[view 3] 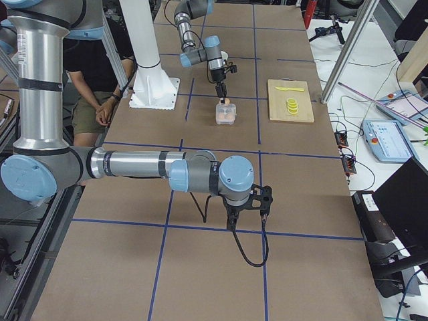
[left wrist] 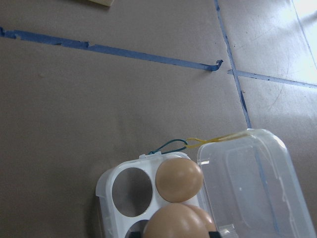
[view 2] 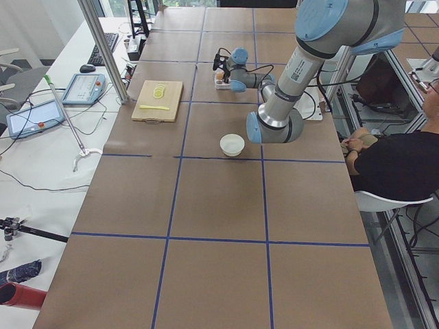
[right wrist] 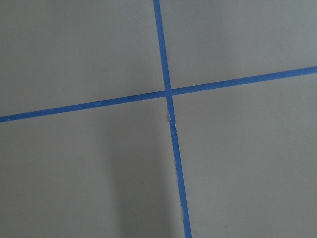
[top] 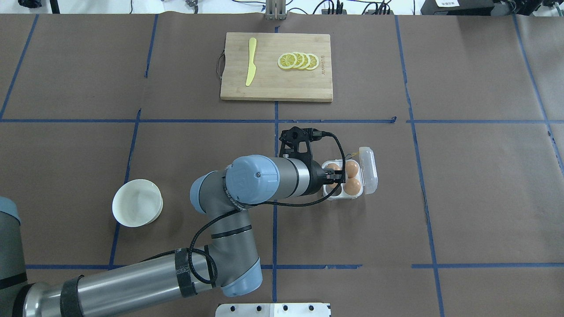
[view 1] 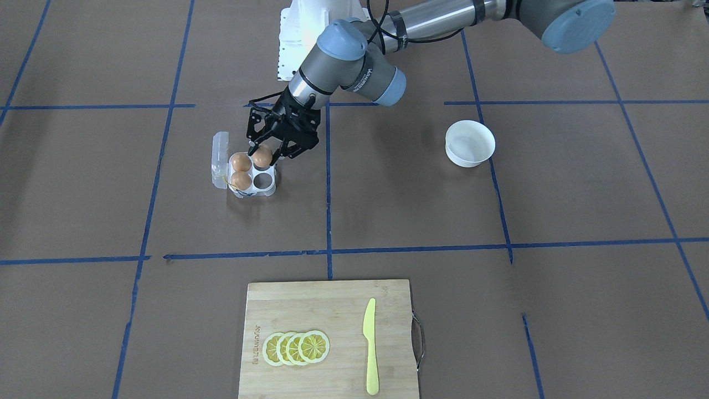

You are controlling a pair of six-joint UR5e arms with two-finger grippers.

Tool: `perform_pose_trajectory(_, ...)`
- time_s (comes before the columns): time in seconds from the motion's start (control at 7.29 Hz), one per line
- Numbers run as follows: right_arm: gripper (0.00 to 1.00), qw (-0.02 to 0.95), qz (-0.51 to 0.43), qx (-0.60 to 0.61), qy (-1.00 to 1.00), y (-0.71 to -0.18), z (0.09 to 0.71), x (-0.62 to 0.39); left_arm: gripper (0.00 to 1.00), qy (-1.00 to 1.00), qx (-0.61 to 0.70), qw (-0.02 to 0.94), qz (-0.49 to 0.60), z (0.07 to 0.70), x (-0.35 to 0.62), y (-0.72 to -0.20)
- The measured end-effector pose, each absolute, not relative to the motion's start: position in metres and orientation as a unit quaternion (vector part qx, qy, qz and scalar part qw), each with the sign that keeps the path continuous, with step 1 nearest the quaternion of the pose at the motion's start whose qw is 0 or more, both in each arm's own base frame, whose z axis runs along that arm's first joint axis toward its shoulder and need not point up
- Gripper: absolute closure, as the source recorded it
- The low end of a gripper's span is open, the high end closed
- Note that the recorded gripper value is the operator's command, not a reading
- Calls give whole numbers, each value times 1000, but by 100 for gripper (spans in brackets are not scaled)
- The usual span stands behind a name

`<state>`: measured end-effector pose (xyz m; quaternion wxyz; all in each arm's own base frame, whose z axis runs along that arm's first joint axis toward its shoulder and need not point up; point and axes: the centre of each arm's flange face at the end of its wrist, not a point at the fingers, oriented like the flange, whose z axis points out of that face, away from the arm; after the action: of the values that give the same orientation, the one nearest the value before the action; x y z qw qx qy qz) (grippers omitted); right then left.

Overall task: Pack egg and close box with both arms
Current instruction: 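Lower the egg into an empty carton slot and open the left gripper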

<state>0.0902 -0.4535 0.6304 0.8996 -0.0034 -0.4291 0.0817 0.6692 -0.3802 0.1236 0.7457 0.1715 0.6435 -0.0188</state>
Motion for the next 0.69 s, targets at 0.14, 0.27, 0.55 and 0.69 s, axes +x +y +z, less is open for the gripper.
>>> perform_pose_trajectory(0.14, 0, 899, 82, -4, -431, -454, 630, 90, 0, 645, 172, 744, -20, 120, 672, -381)
perform_pose_trajectory(0.27, 0, 898, 81, -2, -432, -455, 629, 90, 0, 648, 169, 742, -26, 117, 672, -382)
perform_pose_trajectory(0.55, 0, 898, 84, 1, -433, -459, 622, 90, 0, 652, 156, 740, -43, 112, 663, -390)
perform_pose_trajectory(0.69, 0, 896, 95, 2, -434, -465, 613, 90, 0, 647, 142, 748, -40, 108, 649, -400)
